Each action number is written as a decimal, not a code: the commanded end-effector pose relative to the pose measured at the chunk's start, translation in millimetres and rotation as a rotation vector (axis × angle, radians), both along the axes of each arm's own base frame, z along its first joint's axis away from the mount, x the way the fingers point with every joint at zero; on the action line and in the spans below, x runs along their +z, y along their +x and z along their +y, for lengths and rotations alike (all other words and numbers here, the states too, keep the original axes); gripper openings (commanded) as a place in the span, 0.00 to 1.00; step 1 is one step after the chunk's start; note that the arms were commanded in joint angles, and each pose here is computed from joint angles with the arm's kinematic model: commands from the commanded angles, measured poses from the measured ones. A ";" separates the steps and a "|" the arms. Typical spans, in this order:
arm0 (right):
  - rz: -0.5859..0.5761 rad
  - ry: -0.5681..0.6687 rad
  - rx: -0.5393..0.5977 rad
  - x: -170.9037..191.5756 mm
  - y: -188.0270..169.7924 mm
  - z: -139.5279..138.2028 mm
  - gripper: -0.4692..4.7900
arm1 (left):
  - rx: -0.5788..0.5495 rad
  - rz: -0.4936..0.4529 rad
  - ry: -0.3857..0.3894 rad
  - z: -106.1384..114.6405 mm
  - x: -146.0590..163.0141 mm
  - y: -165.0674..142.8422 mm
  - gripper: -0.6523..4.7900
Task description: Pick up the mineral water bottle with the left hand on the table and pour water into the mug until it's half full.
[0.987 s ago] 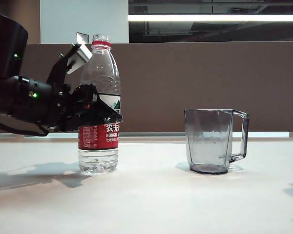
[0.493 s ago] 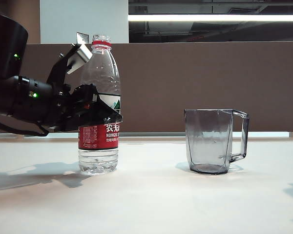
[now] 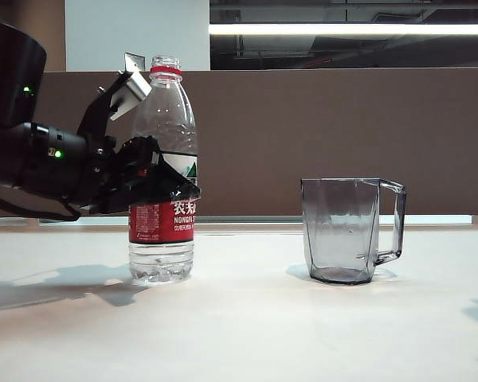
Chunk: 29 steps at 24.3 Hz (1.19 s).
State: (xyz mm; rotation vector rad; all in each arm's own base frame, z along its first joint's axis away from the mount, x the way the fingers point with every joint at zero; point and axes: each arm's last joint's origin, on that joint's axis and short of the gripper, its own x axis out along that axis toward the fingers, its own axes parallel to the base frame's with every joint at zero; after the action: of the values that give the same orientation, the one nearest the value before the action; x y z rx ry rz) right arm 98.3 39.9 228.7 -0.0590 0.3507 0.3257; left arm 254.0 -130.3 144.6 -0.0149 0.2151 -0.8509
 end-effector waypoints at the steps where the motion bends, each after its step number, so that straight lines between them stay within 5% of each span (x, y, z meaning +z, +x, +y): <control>1: -0.022 0.009 -0.001 3.7 0.1 0.1 0.08 | -0.008 -0.052 -0.028 -5.3 22.3 9.8 0.61; 8: -0.023 0.009 -0.001 3.8 0.2 0.1 0.08 | -0.013 0.058 0.041 -14.6 38.5 29.8 0.61; 20: -0.023 0.009 -0.001 3.8 0.2 0.1 0.08 | -0.049 -0.059 0.092 -33.1 59.9 36.1 0.60; 25: -0.023 0.009 -0.001 3.8 0.2 0.1 0.08 | -0.040 -0.037 0.117 -37.8 64.3 38.2 0.55; 29: -0.023 0.009 -0.001 3.9 0.2 0.0 0.08 | -0.039 -0.056 0.191 -41.3 77.1 46.1 0.55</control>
State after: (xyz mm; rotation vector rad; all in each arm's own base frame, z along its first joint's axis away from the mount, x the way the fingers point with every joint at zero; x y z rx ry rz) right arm 98.3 39.9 228.7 -0.0588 0.3499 0.3258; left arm 297.3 -170.0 209.0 0.1558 0.3090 -0.8691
